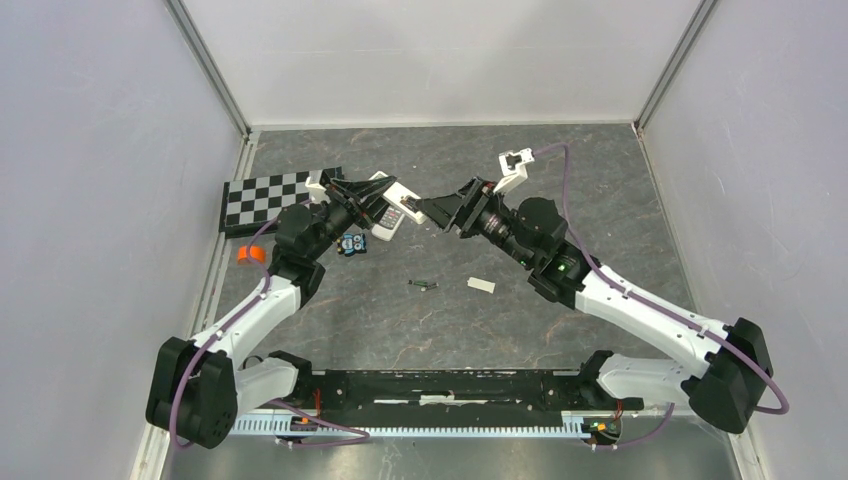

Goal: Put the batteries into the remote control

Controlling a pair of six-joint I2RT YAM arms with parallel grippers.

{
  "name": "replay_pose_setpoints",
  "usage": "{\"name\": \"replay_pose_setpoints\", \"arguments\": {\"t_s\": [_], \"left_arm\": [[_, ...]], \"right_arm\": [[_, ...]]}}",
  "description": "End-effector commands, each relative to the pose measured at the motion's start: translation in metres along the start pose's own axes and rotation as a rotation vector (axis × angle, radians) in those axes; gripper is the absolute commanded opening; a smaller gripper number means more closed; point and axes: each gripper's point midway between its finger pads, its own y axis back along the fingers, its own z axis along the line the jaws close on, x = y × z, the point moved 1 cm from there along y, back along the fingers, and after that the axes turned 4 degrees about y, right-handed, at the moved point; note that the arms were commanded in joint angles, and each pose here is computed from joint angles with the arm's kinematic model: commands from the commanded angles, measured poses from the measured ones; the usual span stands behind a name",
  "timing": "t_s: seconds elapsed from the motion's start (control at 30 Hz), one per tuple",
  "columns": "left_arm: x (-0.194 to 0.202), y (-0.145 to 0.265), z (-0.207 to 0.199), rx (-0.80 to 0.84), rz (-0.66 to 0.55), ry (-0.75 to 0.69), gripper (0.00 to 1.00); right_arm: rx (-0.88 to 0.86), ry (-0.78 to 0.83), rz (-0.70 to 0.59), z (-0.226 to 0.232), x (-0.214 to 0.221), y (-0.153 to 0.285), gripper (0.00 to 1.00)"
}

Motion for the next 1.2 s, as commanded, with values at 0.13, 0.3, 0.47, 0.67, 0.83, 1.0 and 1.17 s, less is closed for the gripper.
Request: {"name": "replay_pose_setpoints", "arguments": {"t_s": [0.13,0.3,0.47,0.67,0.83,1.0,1.17], "left_arm": [[0.014,0.003,-0.024,0.07,0.046,-0.022,0.02],[0.02,-0.003,-0.039,0.11,0.074,-0.06,0.02],[0.023,-0.006,-0.048,0.135,0.08,-0.12,0.02],[0.023,-0.008,-0.048,0.13,0.079,-0.177,0.02],[0.02,-0.009,-0.039,0.108,0.073,-0.186,0.02],[0.018,-0.009,-0.032,0.089,0.071,-0.216,0.02],[0.015,-0.011,-0.023,0.045,0.06,-0.294,0.02]], "right_arm": [[-0.023,-0.039,-0.034,0.01,-0.02,-0.009,0.66],[-0.01,-0.057,0.035,0.002,-0.006,-0.014,0.53],[0.01,-0.058,0.046,-0.003,-0.003,-0.014,0.47],[-0.045,-0.027,0.023,0.006,-0.009,-0.011,0.71],[-0.113,-0.022,-0.028,0.015,-0.02,-0.002,0.88],[-0.132,-0.049,-0.035,0.016,-0.026,-0.003,0.87],[-0.098,-0.076,0.0,0.007,-0.019,-0.008,0.81]]}}
